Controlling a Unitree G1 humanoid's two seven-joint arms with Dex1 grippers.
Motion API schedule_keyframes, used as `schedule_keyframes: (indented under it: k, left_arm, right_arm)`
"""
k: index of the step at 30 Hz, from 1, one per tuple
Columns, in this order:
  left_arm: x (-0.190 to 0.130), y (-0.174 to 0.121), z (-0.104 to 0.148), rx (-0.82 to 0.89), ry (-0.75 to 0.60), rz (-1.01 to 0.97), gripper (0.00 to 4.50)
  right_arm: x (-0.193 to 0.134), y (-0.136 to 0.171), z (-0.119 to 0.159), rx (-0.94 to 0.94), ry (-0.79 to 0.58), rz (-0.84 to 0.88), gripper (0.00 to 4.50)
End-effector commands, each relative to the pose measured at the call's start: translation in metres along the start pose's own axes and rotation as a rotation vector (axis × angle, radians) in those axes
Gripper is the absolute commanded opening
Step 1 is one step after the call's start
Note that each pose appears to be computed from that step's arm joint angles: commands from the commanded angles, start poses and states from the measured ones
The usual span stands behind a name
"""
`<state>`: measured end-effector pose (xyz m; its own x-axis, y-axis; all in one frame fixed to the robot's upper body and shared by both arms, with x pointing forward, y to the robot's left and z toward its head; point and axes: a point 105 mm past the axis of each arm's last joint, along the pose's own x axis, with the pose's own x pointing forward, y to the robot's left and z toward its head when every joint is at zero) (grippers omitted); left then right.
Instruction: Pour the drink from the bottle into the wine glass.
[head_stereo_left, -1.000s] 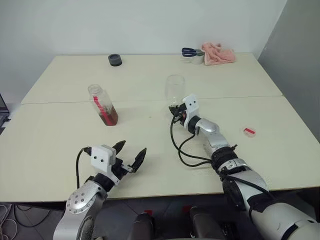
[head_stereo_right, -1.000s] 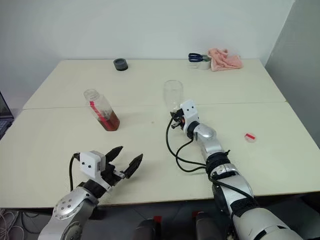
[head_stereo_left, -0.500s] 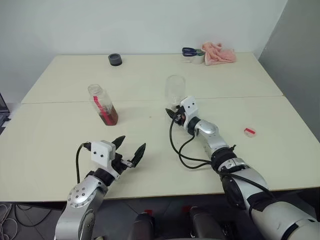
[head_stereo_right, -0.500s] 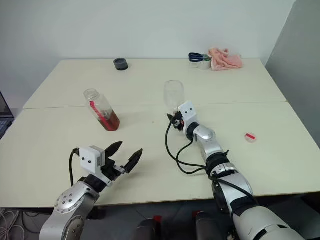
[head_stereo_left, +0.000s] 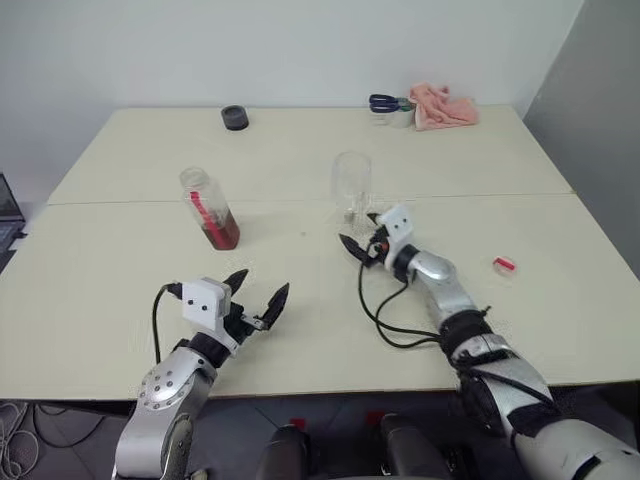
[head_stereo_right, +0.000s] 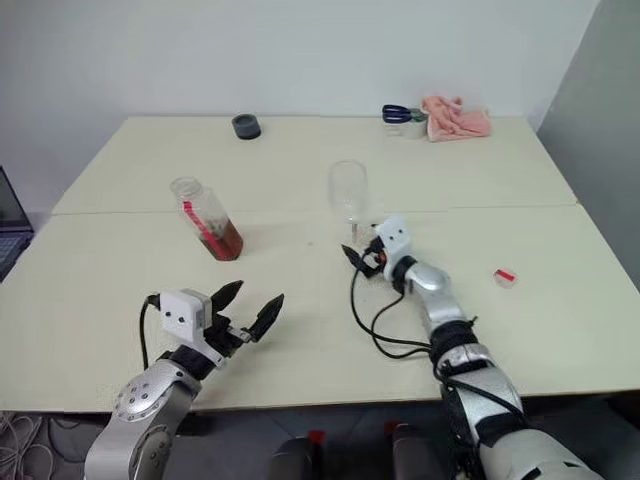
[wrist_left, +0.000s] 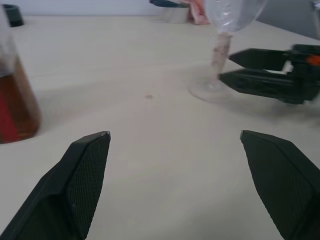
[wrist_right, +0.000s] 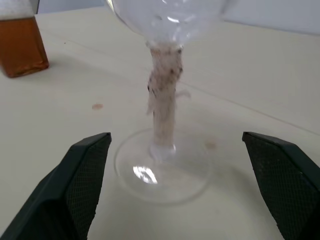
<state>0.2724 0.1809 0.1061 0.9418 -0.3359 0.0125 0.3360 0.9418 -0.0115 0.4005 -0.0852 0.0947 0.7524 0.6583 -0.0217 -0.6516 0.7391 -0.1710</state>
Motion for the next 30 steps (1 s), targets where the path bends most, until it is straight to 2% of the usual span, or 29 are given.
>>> schedule_keyframes:
  k: [1, 4, 6, 11, 16, 30]
  left_arm:
    - [-0.003, 0.02, 0.015, 0.028, -0.066, 0.095, 4.5]
    - [-0.005, 0.036, 0.019, 0.052, -0.075, 0.144, 4.5]
    - [-0.002, 0.049, 0.027, 0.076, -0.094, 0.181, 4.5]
    - [0.015, 0.065, 0.037, 0.101, -0.124, 0.221, 4.5]
    - [0.031, 0.072, 0.044, 0.097, -0.157, 0.236, 4.5]
    - [0.046, 0.087, 0.052, 0.099, -0.199, 0.258, 4.5]
  right_arm:
    - [-0.038, -0.008, 0.037, -0.046, -0.056, 0.056, 4.47]
    - [-0.072, 0.003, 0.068, -0.034, -0.093, 0.151, 4.47]
    - [-0.095, 0.023, 0.092, -0.008, -0.112, 0.292, 4.47]
    - [-0.112, 0.061, 0.123, 0.031, -0.09, 0.478, 4.47]
    - [-0.109, 0.074, 0.13, 0.024, -0.079, 0.519, 4.47]
    - [-0.104, 0.076, 0.138, 0.023, -0.111, 0.475, 4.47]
